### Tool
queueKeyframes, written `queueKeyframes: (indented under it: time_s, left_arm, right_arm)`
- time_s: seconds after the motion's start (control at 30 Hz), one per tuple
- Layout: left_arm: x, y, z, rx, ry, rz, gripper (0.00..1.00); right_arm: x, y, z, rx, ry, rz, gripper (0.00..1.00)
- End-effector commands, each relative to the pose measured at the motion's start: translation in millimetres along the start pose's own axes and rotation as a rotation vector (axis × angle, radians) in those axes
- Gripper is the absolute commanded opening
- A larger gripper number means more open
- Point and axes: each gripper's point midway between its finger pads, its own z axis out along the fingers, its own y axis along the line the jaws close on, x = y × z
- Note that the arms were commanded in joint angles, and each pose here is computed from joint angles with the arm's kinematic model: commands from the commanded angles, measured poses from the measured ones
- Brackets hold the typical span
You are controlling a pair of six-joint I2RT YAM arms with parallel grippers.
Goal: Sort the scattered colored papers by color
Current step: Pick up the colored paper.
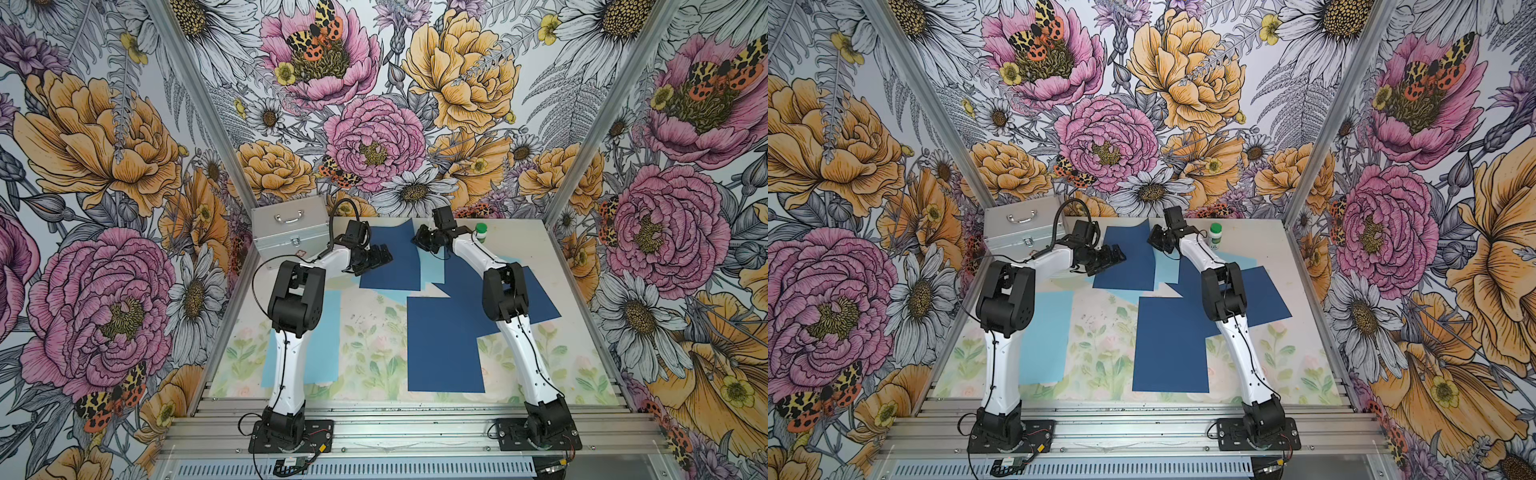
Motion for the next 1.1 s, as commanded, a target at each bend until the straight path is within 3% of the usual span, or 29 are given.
queueKeyframes:
  time_s: [0.0,0.07,0.3,0.77,0.9,1.07]
  left_arm:
    - [8.8,1.0,1.5,0.018,0.038,-0.010,0.98]
    - [6.5,-1.8,-5.8,0.023,0.027,-0.005,0.98]
    - [-2.2,-2.3,-32.7,0.022,-0.019,0.001,0.98]
    - [-26.3,-20.1,-97.6,0.023,-0.174,0.064,0.98]
    - [-29.8,-39.3,-111.6,0.109,-0.213,0.099,0.98]
    - [-24.3,-83.9,-132.6,0.326,-0.295,0.224,0.98]
  right_arm:
    - [-4.0,2.2,-0.2,-0.003,-0.011,-0.034,0.05]
    - [-4.3,1.4,-1.0,0.002,-0.012,-0.044,0.00]
    - [-11.8,17.8,-26.1,0.013,-0.027,-0.162,0.00]
    - [-33.7,63.2,-170.1,0.219,-0.150,-0.649,0.00]
    - [-28.1,81.6,-209.8,0.223,-0.174,-0.763,0.00]
    - [-7.4,113.9,-263.7,0.136,-0.200,-0.883,0.00]
